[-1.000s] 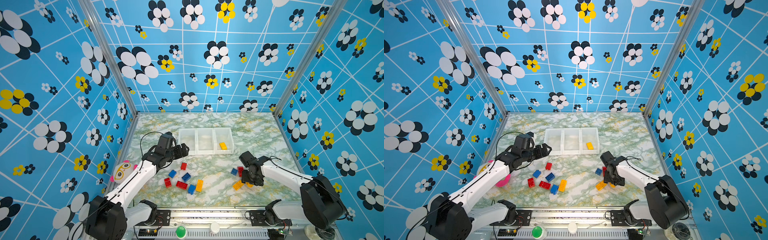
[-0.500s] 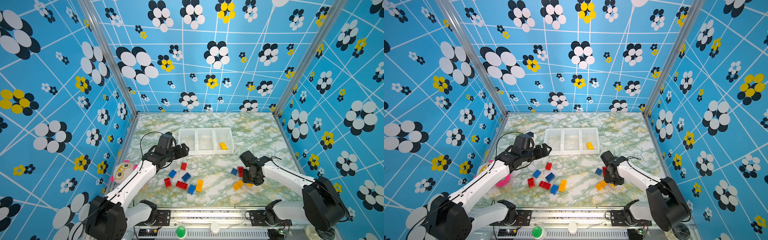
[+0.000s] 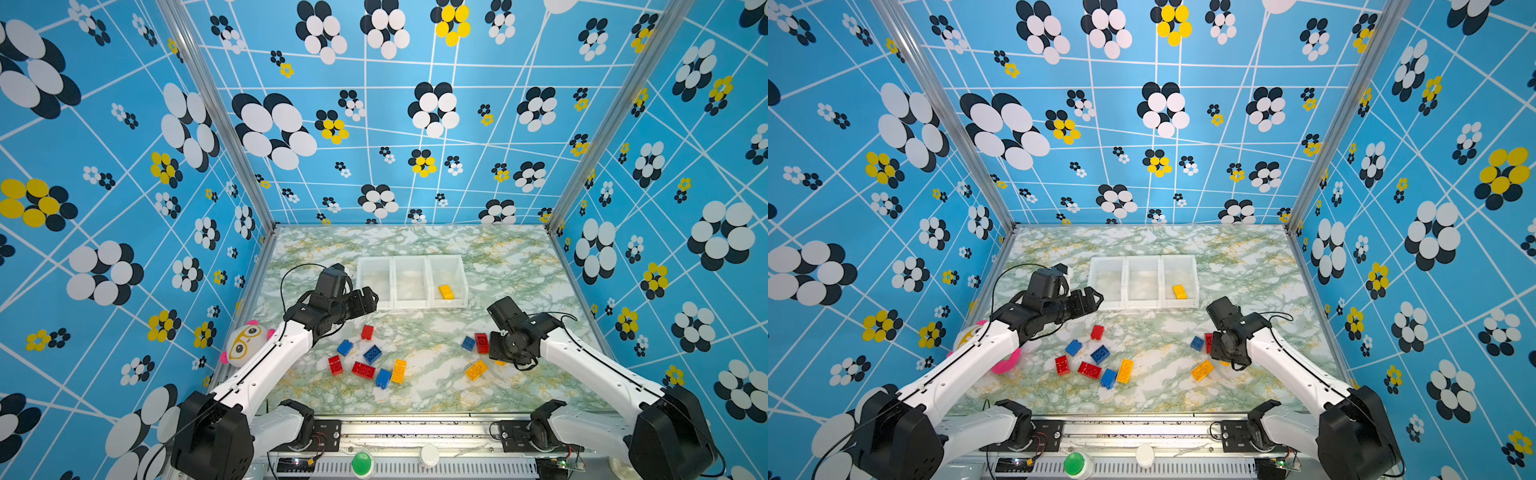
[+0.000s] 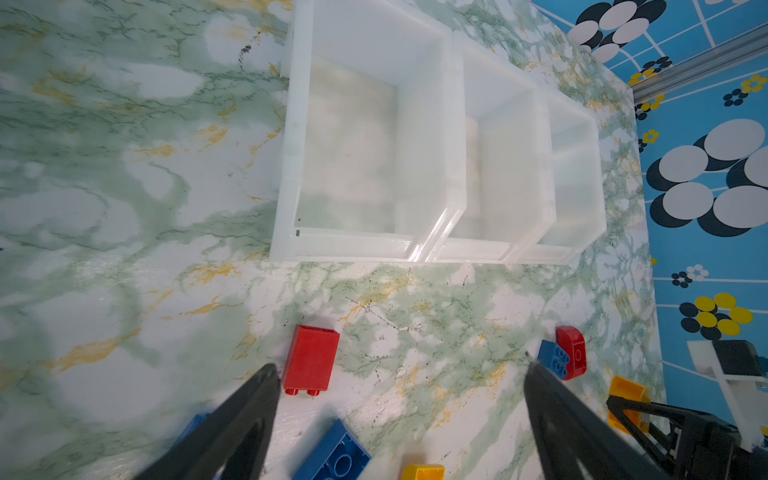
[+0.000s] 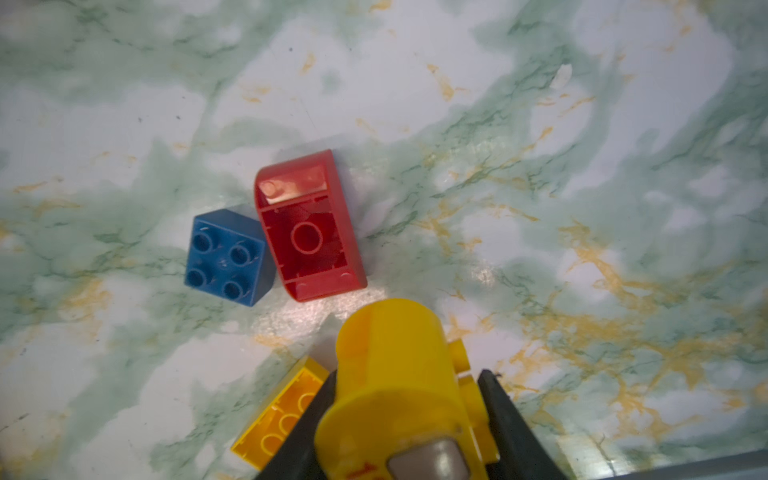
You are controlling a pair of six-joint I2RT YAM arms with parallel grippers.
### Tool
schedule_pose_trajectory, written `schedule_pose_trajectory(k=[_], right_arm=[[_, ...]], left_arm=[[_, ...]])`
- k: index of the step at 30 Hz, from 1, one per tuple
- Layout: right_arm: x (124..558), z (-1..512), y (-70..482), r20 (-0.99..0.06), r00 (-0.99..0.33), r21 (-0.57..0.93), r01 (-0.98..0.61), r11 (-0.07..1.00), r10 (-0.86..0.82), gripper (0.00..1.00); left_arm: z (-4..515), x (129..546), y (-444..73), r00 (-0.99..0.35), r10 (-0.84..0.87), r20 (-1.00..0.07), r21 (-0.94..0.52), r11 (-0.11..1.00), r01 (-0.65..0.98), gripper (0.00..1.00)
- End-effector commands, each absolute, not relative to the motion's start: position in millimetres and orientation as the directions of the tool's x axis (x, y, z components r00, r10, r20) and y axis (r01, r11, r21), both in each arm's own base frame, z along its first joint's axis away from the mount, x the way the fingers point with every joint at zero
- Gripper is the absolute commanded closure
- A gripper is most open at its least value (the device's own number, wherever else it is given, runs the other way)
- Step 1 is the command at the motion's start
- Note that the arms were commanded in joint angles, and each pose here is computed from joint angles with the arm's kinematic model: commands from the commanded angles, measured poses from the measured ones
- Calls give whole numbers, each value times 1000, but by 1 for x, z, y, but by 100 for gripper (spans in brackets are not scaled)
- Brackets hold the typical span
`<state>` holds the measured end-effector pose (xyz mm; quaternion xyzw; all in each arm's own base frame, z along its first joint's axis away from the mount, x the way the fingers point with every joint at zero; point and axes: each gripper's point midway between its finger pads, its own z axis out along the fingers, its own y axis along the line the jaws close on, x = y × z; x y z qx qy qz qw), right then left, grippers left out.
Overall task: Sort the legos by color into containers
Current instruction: 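Close the right gripper on the yellow 120 brick and lift it, then carry the yellow 120 brick with the right gripper into the yellow bin and release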
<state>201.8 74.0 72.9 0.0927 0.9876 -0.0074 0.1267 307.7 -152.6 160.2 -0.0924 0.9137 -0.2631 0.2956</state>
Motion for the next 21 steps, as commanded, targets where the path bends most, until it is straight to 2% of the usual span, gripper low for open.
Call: schedule_pose_trajectory(k=[1, 21], right_arm=[[207, 95, 79, -279, -944, 31, 178, 984, 179, 68], [301, 177, 148, -446, -893, 126, 3, 992, 60, 68]], left_arm=[[161, 305, -153, -807, -332, -488, -546, 838, -14, 7], [161, 302, -150, -807, -332, -488, -541, 841, -19, 7]])
